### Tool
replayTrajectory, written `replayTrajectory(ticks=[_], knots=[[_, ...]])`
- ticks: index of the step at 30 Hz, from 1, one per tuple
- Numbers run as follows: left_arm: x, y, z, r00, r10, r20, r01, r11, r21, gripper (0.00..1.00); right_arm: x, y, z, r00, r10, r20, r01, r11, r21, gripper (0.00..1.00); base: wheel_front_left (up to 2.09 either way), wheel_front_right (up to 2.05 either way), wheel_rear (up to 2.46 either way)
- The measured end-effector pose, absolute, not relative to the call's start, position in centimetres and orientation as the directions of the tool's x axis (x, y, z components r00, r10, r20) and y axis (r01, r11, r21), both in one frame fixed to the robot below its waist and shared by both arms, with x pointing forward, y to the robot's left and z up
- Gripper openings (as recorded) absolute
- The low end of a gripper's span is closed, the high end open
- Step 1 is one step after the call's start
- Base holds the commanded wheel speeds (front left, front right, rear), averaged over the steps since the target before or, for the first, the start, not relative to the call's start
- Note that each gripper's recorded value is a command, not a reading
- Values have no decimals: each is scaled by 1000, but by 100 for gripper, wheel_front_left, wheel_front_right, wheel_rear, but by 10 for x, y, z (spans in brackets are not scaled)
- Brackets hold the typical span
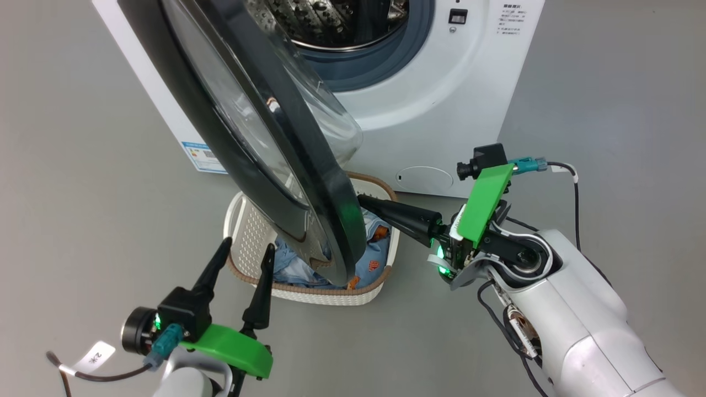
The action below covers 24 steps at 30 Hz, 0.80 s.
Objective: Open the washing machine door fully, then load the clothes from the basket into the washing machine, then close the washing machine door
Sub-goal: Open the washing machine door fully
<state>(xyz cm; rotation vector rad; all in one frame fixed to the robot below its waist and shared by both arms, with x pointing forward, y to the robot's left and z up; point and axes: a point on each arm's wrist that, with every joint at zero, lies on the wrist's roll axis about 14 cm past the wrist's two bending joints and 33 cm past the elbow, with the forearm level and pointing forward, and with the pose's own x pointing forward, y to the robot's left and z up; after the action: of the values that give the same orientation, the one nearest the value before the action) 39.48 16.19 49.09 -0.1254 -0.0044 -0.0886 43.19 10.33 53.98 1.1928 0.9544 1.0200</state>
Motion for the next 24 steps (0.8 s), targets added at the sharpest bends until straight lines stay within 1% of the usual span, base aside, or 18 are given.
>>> replayTrajectory(ticks=[3, 6, 15, 16, 18, 20, 24], knots=[[395, 161, 492, 996, -89, 13, 90, 988, -126, 100, 433, 101, 540, 295, 955, -42, -104, 76, 992, 0, 0, 0, 0], [394, 161, 492, 996, -90, 14, 91, 988, -128, 100, 439, 92, 539, 348, 937, -33, -91, 69, 993, 0, 0, 0, 0], [391, 155, 490, 995, -103, 10, 104, 986, -134, 100, 451, 46, 544, 533, 846, 25, -87, 25, 996, 0, 0, 0, 0], [390, 153, 491, 994, -108, 12, 109, 985, -135, 100, 451, 32, 545, 576, 816, 36, -96, 24, 995, 0, 0, 0, 0], [387, 152, 489, 994, -111, 6, 111, 984, -138, 100, 449, 19, 544, 619, 784, 40, -109, 36, 993, 0, 0, 0, 0], [384, 150, 487, 993, -116, 2, 115, 983, -140, 100, 445, 5, 540, 659, 752, 27, -128, 77, 989, 0, 0, 0, 0], [380, 146, 487, 992, -125, 2, 124, 982, -142, 100, 425, -17, 525, 720, 693, -1, -123, 130, 984, 0, 0, 0, 0]])
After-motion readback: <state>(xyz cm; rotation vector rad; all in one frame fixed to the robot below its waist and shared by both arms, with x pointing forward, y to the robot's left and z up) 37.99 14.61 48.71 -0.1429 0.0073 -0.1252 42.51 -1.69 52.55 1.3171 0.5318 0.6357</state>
